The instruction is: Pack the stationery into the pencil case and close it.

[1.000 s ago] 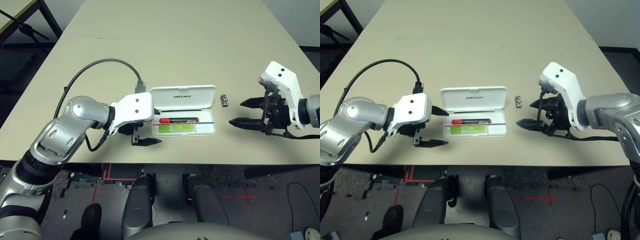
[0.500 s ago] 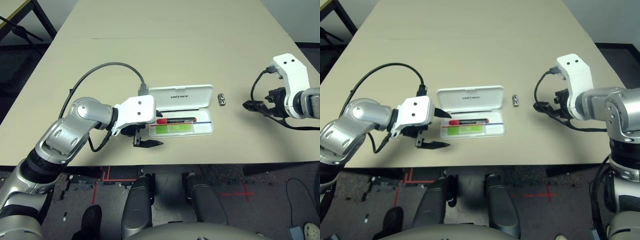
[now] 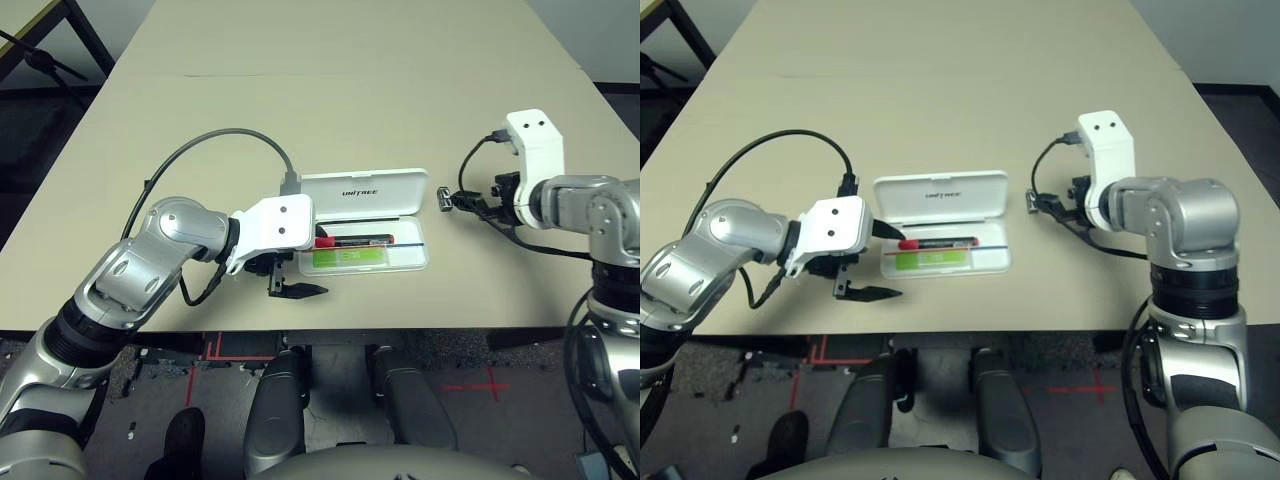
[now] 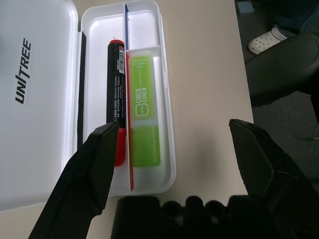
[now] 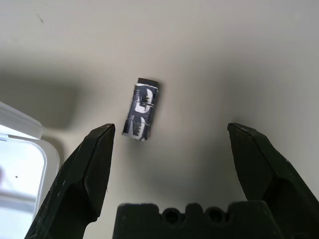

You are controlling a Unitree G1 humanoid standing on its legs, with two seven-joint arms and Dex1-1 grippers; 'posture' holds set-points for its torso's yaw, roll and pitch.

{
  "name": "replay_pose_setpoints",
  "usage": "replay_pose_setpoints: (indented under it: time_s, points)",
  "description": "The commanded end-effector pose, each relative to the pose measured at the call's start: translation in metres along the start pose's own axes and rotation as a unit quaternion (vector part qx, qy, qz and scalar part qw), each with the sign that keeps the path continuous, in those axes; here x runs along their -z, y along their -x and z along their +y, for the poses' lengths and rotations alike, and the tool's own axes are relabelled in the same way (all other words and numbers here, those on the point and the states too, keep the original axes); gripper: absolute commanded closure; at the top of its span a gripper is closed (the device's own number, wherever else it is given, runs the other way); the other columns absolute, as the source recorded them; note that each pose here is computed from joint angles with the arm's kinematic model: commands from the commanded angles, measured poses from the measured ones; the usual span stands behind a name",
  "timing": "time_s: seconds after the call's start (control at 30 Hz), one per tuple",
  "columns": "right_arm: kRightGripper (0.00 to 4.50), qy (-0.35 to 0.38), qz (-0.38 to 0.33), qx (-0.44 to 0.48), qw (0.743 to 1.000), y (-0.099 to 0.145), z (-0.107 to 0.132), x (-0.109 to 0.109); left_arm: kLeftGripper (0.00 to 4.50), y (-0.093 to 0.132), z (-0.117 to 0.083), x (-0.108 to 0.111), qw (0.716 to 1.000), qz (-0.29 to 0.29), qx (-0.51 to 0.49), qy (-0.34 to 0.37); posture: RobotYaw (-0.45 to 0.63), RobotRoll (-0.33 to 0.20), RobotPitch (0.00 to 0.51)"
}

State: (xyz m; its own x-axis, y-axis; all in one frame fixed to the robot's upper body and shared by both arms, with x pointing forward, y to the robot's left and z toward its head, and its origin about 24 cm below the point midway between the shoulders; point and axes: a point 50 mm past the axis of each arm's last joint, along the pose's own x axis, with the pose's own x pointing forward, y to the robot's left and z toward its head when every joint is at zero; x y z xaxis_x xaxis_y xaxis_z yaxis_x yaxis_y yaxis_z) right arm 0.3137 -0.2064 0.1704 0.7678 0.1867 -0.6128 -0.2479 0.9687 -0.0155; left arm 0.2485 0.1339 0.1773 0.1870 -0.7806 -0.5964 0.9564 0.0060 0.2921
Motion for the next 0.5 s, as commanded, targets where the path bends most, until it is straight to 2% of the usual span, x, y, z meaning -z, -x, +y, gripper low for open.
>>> replay_pose_setpoints:
  time_s: [0.03,0.3,0.5]
  points:
    - [0.0,0.01,0.002,0.001,1.0,-0.008,0.004,-0.001,0.05,-0.002,-0.004,0.0,1.0,0.006,0.005,-0.004,0.01,0.0,0.224]
    - [0.0,0.021,0.008,-0.012,1.0,-0.029,0.014,0.004,0.05,-0.003,-0.005,-0.001,1.0,0.007,0.004,-0.004,0.02,0.0,0.226]
    - [0.0,0.029,0.019,-0.017,0.999,-0.036,0.018,0.011,0.05,-0.004,-0.005,-0.001,1.0,0.006,0.003,-0.005,0.04,0.0,0.228]
